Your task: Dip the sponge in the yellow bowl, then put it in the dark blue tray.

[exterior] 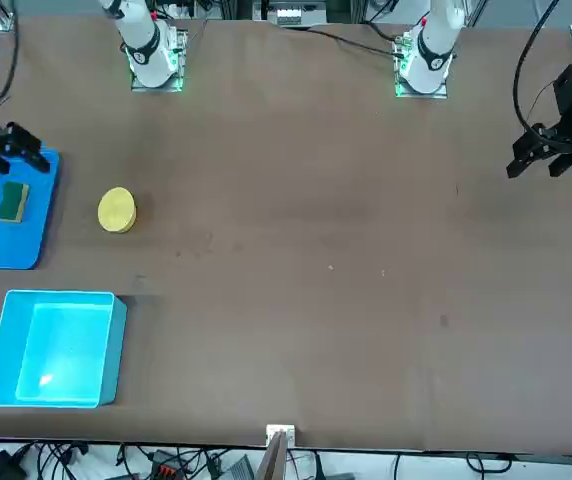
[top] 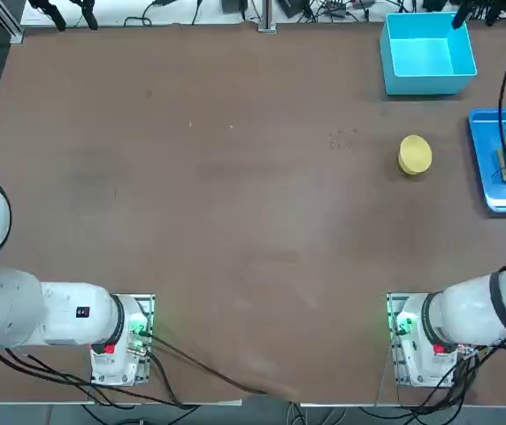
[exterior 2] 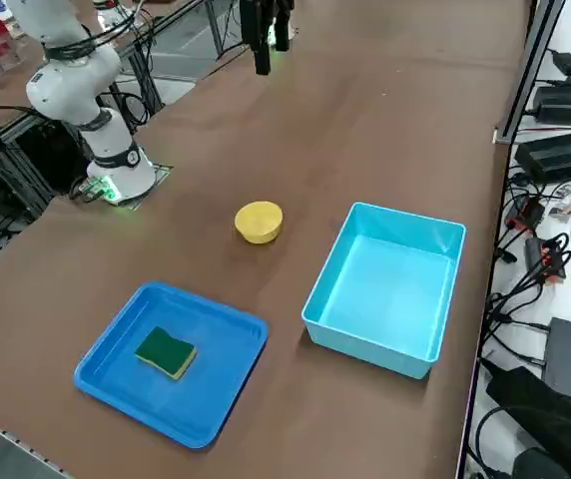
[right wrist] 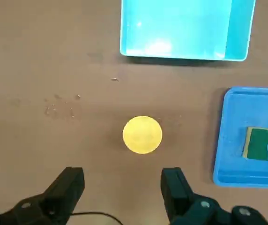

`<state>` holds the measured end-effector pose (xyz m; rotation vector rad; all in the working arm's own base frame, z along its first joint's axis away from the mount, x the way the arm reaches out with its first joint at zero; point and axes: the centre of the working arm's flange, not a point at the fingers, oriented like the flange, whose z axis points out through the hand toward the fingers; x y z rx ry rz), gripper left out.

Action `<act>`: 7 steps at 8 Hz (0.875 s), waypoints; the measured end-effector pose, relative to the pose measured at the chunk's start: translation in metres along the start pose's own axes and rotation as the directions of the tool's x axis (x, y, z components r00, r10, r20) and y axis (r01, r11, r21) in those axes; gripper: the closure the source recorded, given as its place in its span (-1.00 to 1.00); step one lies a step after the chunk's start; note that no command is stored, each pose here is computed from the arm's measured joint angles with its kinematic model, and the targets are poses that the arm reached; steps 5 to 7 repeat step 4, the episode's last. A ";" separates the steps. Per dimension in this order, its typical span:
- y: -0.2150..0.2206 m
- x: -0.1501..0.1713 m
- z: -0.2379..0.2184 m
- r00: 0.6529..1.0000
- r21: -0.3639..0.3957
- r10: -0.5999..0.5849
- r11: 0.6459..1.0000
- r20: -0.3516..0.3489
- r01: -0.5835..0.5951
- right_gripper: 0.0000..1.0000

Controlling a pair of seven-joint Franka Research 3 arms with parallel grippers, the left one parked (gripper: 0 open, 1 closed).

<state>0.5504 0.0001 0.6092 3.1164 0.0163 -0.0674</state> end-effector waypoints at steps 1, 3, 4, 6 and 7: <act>-0.007 -0.009 -0.001 1.000 -0.003 0.015 1.000 -0.006 -0.015 -0.99; -0.006 -0.020 -0.006 0.999 -0.002 0.045 0.999 -0.016 -0.045 -0.99; -0.005 -0.021 -0.008 0.997 -0.001 0.071 0.998 -0.021 -0.071 -0.99; -0.005 -0.021 -0.008 0.997 -0.001 0.071 0.998 -0.021 -0.071 -0.99; -0.005 -0.021 -0.008 0.997 -0.001 0.071 0.998 -0.021 -0.071 -0.99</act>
